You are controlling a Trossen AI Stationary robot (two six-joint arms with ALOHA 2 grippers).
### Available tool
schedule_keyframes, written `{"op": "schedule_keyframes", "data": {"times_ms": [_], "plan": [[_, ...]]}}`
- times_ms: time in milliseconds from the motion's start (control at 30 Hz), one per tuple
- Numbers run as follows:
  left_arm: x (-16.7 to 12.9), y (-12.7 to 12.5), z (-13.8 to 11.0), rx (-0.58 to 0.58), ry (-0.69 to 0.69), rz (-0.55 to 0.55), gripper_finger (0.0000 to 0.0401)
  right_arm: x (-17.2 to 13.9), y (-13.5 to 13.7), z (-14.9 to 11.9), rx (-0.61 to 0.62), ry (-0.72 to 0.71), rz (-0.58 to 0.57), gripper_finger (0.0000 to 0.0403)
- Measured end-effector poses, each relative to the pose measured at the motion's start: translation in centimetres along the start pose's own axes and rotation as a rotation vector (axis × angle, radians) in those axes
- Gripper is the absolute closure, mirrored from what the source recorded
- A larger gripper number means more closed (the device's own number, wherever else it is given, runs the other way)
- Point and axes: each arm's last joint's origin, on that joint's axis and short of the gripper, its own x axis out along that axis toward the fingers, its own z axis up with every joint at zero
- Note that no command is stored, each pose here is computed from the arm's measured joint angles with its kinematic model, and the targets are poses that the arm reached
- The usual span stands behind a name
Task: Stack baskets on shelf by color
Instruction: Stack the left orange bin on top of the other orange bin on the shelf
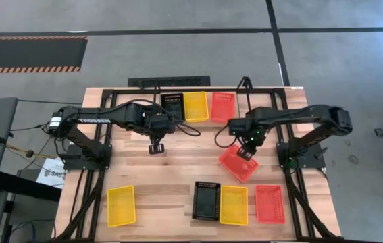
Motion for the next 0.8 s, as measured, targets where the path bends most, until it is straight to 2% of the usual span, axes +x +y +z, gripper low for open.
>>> {"op": "schedule_keyframes", "data": {"times_ms": [333,600,700,800], "plan": [[0.0,0.0,0.0,-0.020,0.002,-0.012,0.0401,5.3,1.4,1.8,-0.032,-0.028,-0.008,0.0223],[0.0,-0.1,0.0,-0.010,0.004,-0.020,0.0401,7.9,2.1,2.7,-0.039,0.018,-0.068,0.0228],[0.0,-0.1,0.0,-0.007,0.004,-0.021,0.0401,8.5,2.3,2.9,-0.043,0.031,-0.073,0.0256],[0.0,-0.1,0.0,-0.007,0.004,-0.023,0.0401,8.7,2.6,2.8,-0.047,0.053,-0.039,0.0327]]}}
